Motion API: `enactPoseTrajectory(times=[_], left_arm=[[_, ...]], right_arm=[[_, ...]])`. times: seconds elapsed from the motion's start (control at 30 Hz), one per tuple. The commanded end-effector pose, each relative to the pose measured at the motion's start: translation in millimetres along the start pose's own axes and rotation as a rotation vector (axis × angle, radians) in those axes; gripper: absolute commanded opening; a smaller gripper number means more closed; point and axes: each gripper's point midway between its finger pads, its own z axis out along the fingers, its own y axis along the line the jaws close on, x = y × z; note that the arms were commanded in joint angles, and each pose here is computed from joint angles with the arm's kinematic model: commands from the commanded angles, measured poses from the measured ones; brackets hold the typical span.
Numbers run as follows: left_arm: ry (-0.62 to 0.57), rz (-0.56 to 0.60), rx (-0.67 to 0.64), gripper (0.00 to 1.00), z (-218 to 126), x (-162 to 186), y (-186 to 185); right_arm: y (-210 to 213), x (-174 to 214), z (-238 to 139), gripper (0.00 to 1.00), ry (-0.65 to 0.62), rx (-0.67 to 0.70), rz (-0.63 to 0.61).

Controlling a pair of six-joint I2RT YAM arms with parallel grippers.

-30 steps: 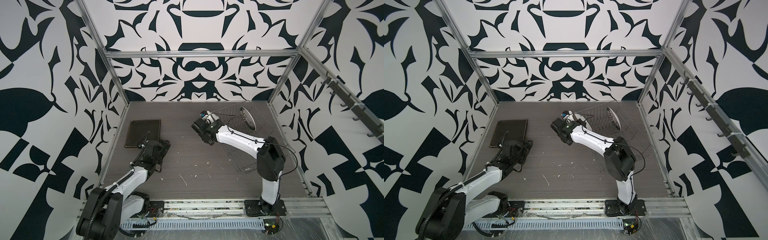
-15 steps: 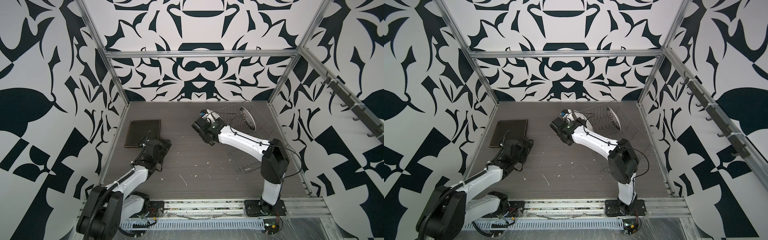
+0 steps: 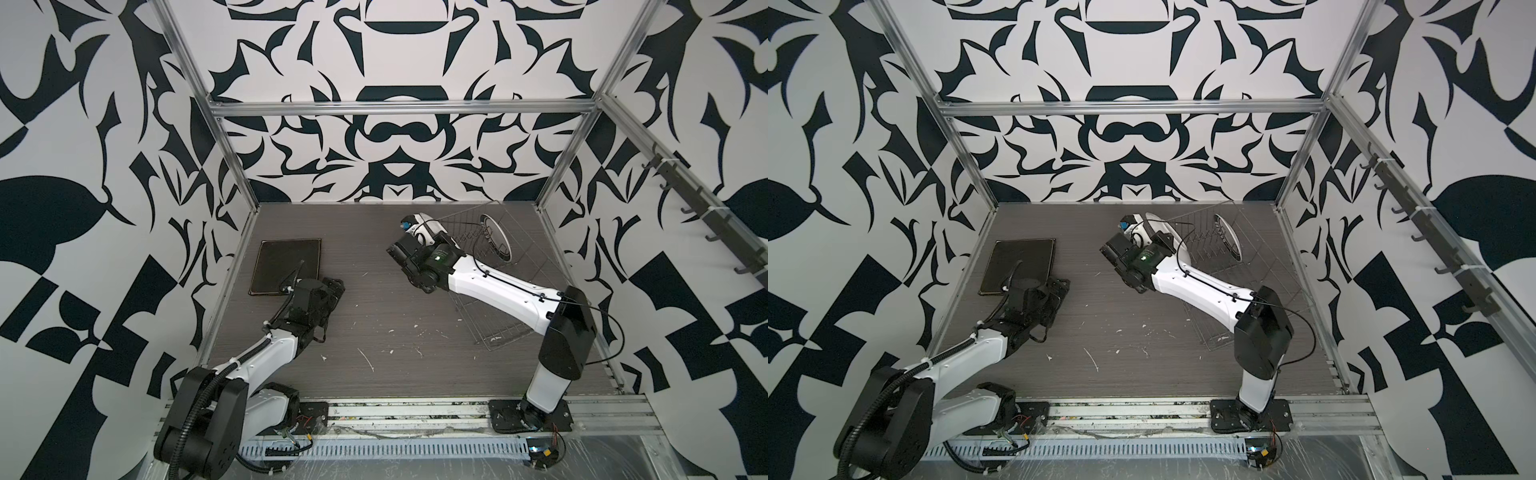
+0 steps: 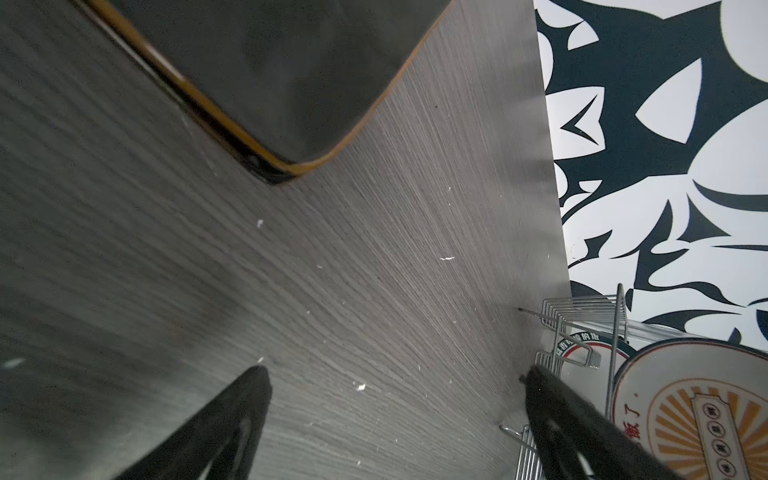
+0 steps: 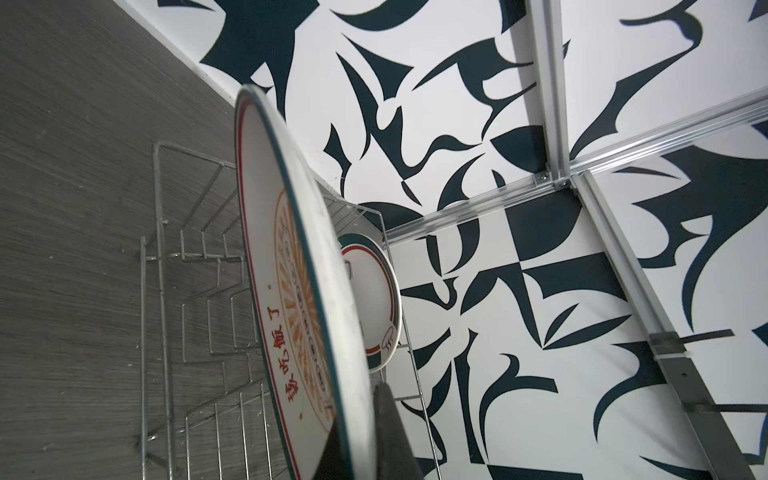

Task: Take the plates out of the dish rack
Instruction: 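Close the right gripper on the sunburst plate rim and lift it from the rack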

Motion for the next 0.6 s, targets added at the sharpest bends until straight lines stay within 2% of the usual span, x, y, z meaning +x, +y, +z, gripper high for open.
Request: enactPoseTrajectory(times=[0.0,0.3,0.43,0.57], left_arm=[[0.002,0.005,0.049,1.00,0.4,-2.4,-19.7],[0.035,0.021,0.086,0.99,1.5,3.5,-32.3],[0.049,0.042,0.105,0.99,2.0,5.8,-40.6],[0.060,0.045,0.121,0.99,2.9,7.8,-43.8]], right_arm=[[-34.3,-12.7,-13.4,0.00,-0.053,0.077,0.088],[-46.6,-16.4,-25.3,0.00,-0.104,0.071,0.140],[-55.0,-16.9,-31.7,0.00,-0.145,0.024,0.229],[-59.1,-16.6,-42.1,0.00,-0.201,-0.101,0.353]])
